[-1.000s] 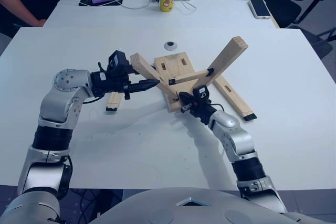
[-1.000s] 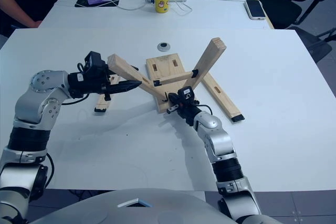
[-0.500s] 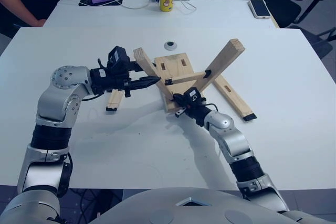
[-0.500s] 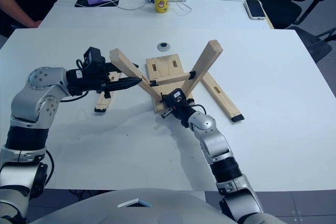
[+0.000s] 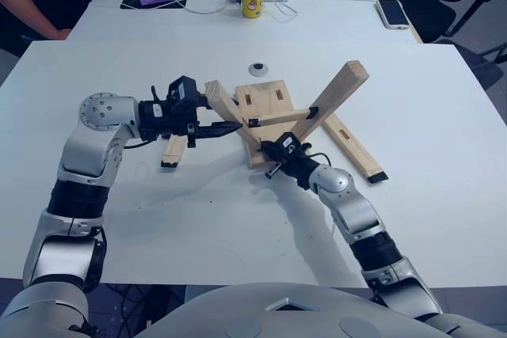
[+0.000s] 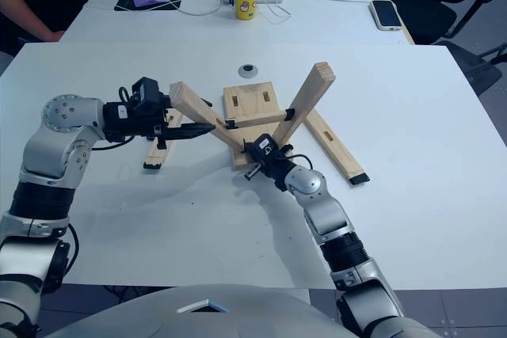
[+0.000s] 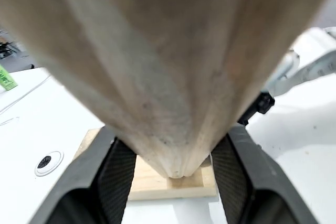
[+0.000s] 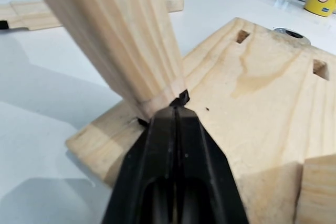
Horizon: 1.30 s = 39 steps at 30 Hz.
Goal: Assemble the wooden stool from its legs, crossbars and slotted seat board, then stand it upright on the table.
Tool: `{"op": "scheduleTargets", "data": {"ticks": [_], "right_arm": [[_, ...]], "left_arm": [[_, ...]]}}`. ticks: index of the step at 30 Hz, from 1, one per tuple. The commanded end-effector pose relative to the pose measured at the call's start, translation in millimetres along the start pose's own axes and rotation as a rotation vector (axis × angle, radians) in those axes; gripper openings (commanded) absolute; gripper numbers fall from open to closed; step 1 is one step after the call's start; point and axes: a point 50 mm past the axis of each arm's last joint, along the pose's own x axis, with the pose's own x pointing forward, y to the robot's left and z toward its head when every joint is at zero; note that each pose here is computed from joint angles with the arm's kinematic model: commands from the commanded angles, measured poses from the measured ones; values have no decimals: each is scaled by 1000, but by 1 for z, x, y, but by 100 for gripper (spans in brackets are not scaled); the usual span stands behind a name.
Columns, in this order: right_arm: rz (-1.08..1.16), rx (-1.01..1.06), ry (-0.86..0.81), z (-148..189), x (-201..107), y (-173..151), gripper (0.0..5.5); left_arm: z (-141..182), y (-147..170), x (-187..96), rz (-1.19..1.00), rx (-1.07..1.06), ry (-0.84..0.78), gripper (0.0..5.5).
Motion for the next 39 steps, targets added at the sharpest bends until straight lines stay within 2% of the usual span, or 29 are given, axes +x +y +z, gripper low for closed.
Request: {"op": "scheduleTargets", "data": {"ticks": [1,8,16,28,35,39], "right_arm": [[126,82,253,-54,-8,29,0],[-69,144,24,-32,-13,9,0],[-269,305,185,-58,-24,-10,0],[-17,194,361,-85,-31,29,0],[-8,286,462,-100,-35,31,0],[13,274,410,-94,-33,32,0]], "left_arm": [[-6,-7,14,-91,-25,82,203],[-13,2,15,-69,-252,36,203],[-28,-13,22,-156,-178,172,203],[-39,-6,40,-93,-313,223,203],[-54,-27,52,-199,-252,358,203],[-55,-28,59,-172,-369,268,203]]}}
